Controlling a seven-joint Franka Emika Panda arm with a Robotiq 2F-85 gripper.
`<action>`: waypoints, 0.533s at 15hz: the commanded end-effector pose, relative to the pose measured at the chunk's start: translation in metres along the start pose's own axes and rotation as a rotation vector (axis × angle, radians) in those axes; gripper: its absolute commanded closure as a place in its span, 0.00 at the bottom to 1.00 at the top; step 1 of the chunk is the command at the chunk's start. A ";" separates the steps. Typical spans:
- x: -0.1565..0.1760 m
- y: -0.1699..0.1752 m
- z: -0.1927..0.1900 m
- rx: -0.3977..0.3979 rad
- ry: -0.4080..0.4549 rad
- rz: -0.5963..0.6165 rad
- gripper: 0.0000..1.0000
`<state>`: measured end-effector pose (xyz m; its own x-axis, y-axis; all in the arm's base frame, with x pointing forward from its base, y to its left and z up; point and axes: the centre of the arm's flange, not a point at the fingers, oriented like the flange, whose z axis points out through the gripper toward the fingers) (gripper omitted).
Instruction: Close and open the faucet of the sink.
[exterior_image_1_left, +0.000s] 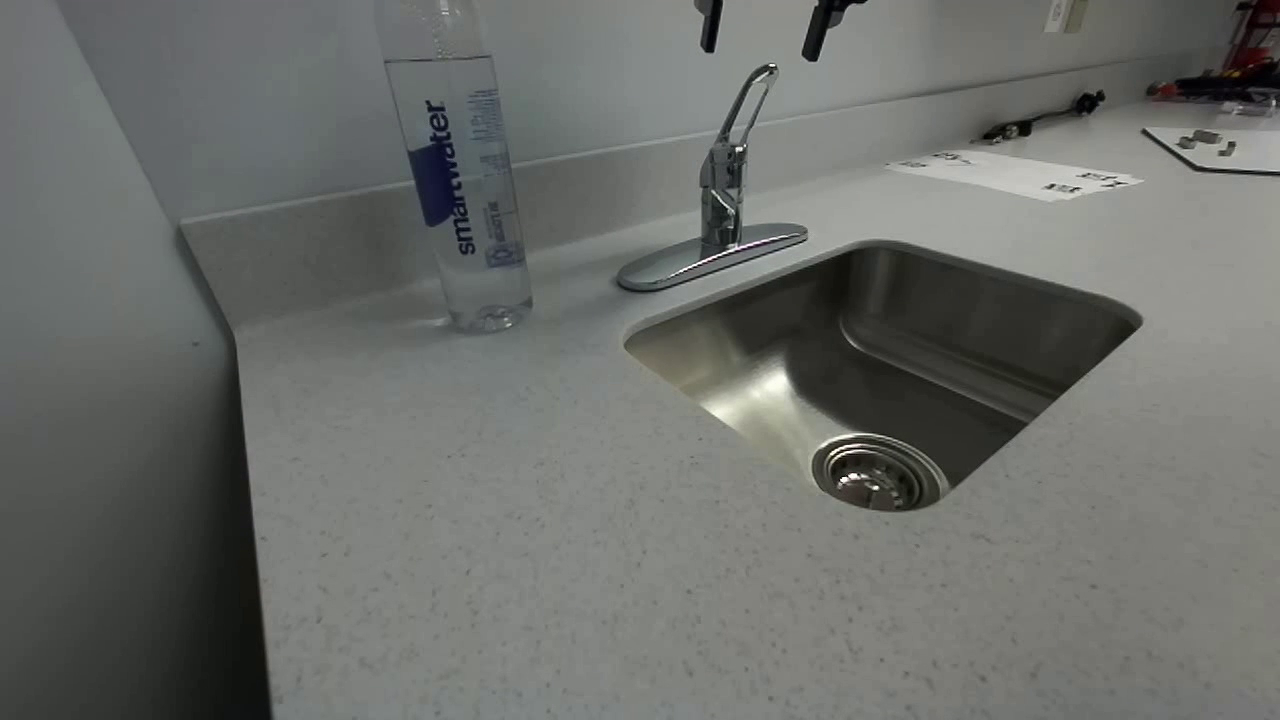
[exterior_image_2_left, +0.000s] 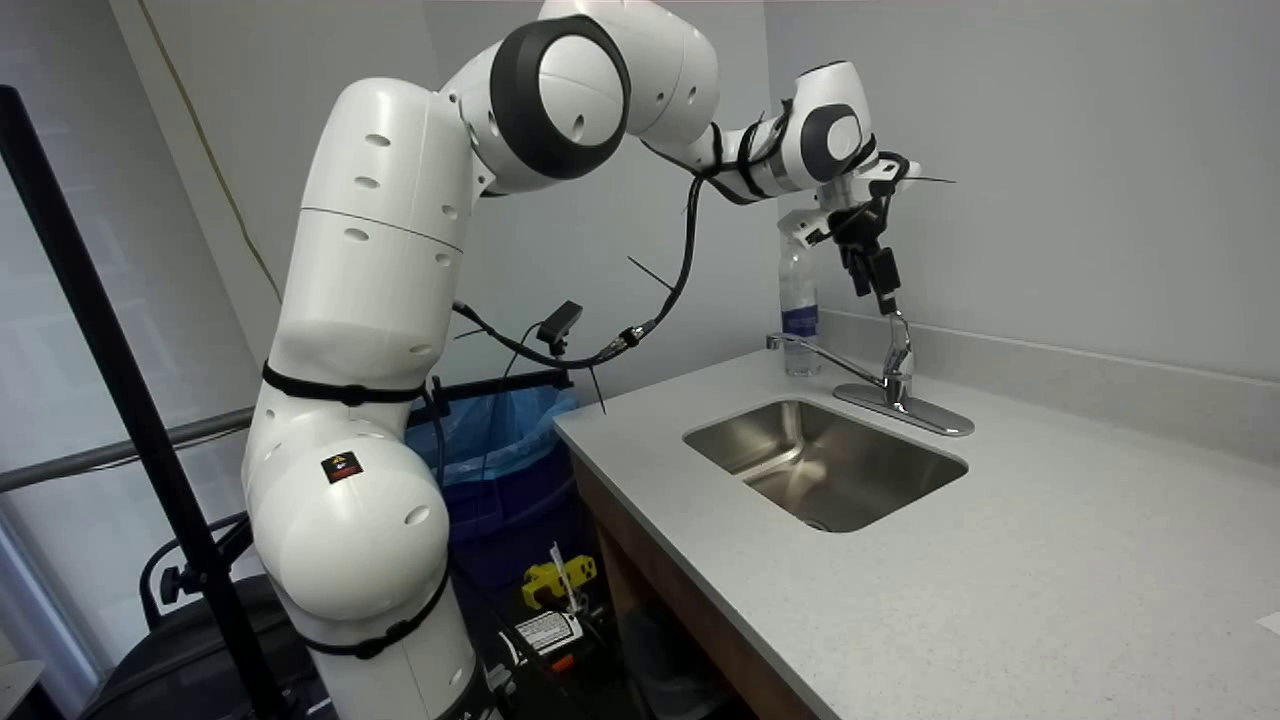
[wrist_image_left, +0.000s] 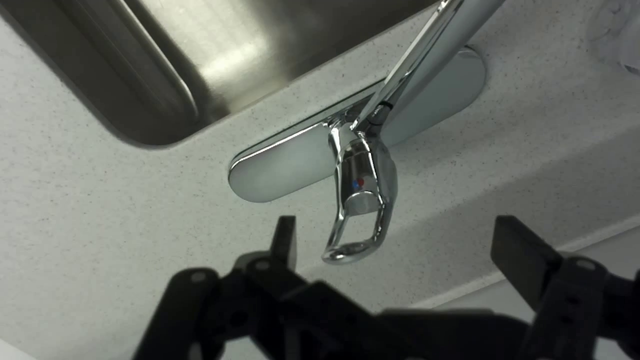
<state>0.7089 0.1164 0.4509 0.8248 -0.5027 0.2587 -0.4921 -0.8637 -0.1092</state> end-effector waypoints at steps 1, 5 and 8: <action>0.000 0.000 0.000 0.000 0.000 0.000 0.00; 0.000 0.000 -0.001 0.005 0.010 0.002 0.00; 0.004 0.000 -0.003 0.001 0.028 0.003 0.00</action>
<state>0.7088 0.1163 0.4498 0.8248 -0.5026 0.2591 -0.4919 -0.8637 -0.1097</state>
